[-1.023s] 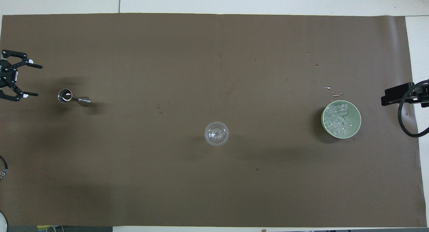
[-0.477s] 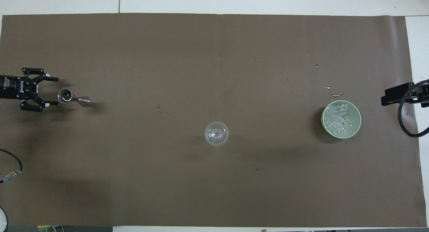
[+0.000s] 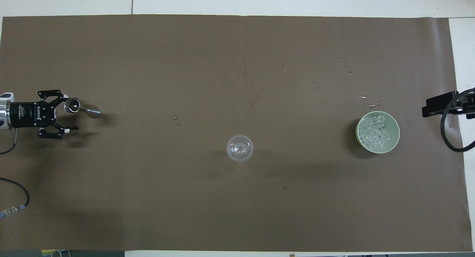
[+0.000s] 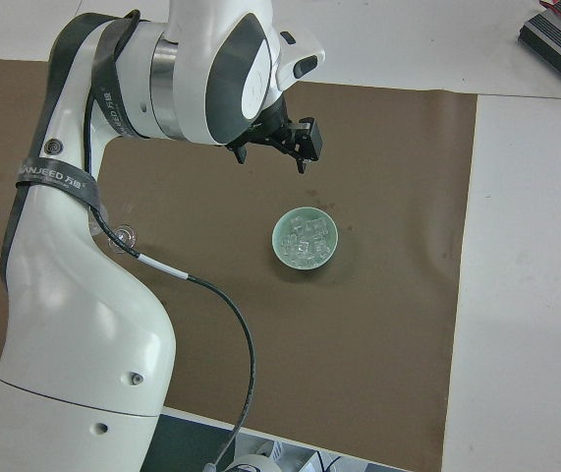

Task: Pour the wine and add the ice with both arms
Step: 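Close the left gripper around the silver cup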

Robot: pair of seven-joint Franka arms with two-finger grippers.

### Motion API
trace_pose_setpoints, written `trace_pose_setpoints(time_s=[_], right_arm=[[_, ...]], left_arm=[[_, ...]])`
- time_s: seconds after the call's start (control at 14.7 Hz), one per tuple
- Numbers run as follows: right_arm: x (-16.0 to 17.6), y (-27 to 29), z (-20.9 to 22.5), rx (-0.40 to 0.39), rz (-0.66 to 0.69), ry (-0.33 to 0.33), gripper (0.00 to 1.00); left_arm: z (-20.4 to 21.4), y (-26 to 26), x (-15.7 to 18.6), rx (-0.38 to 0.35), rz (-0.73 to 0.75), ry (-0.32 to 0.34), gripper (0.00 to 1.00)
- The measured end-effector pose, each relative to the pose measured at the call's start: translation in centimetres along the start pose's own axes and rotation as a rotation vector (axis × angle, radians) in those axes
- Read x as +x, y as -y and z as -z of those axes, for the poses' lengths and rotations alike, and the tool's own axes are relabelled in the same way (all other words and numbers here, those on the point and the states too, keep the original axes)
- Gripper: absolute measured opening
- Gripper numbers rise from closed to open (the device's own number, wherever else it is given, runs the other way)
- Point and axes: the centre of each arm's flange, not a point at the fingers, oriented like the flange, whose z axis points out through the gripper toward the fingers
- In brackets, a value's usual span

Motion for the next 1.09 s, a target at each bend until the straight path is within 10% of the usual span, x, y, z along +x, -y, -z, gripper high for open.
trace_pose_setpoints(time_s=[1.09], right_arm=[[0.0, 0.0, 0.0, 0.000, 0.000, 0.000, 1.00]], left_arm=[[-2.0, 2.2, 1.1, -0.153, 0.042, 0.107, 0.93]])
